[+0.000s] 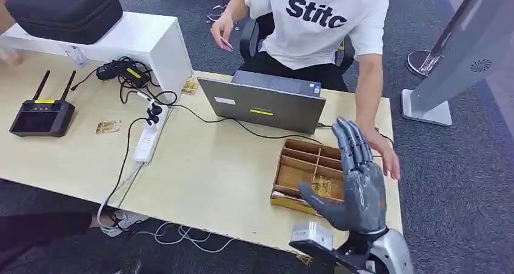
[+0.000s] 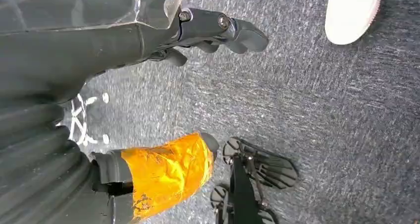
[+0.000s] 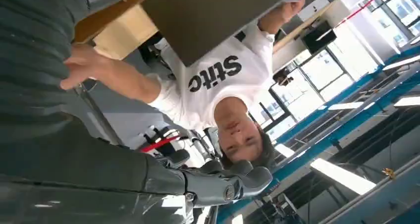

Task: Pass the card to the sensor for recognition and then transmit it.

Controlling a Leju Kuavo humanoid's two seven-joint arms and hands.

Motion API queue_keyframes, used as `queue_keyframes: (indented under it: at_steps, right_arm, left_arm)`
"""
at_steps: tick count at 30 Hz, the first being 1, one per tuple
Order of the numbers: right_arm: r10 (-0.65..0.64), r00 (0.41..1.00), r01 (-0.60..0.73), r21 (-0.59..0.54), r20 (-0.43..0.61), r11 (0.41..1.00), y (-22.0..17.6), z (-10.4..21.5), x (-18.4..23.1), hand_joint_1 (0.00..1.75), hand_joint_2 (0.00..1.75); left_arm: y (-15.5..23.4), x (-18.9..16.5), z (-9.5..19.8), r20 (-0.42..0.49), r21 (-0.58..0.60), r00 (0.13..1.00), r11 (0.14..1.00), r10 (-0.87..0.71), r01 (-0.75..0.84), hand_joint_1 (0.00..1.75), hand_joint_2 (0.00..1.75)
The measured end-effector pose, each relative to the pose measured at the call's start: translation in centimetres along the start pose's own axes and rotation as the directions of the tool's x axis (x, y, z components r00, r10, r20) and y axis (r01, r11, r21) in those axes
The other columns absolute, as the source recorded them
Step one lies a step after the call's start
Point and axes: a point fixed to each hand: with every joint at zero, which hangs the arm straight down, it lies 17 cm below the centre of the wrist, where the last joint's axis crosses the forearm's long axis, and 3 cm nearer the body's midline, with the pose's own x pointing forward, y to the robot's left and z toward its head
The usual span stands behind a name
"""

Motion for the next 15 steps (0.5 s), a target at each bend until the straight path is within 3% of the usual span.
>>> queue_keyframes:
  at_steps: [6,15]
  right_arm:
    - [0.164,0.986,-0.164,0.033,0.024,0.986,0.3,7.0,1.0,0.0,1.75]
    - [0.319,0.945,-0.328,0.247,0.076,0.912,5.6,13.1,1.0,0.0,1.75]
  left_arm:
    - [-0.3,-0.5,0.0,-0.005,0.006,0.999,0.999,0.048,-0.048,0.0,1.75]
    - [-0.6,-0.4,0.1,-0.004,-0.003,0.998,0.998,0.056,-0.056,0.0,1.75]
